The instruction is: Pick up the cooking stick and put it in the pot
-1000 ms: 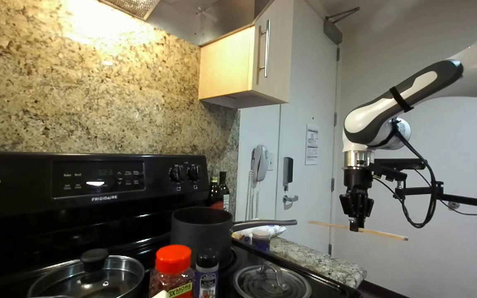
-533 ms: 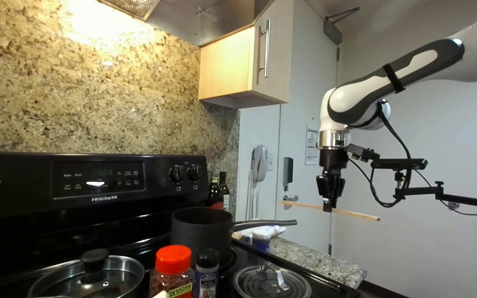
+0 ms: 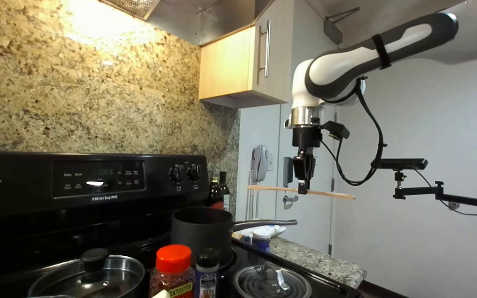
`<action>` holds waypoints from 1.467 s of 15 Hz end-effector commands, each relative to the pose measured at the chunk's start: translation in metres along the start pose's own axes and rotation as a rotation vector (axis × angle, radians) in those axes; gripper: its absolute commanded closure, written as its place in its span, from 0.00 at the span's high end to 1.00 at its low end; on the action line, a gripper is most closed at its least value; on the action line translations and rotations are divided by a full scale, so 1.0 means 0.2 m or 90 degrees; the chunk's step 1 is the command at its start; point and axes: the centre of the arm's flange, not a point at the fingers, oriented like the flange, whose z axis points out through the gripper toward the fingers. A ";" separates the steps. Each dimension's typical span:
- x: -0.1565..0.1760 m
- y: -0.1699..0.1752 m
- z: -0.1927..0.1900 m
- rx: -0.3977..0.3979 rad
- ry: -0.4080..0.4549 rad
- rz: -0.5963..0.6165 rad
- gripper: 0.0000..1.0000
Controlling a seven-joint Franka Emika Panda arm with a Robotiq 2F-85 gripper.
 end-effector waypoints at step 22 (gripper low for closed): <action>0.64 -0.42 0.07 -0.051 -0.094 -0.131 0.25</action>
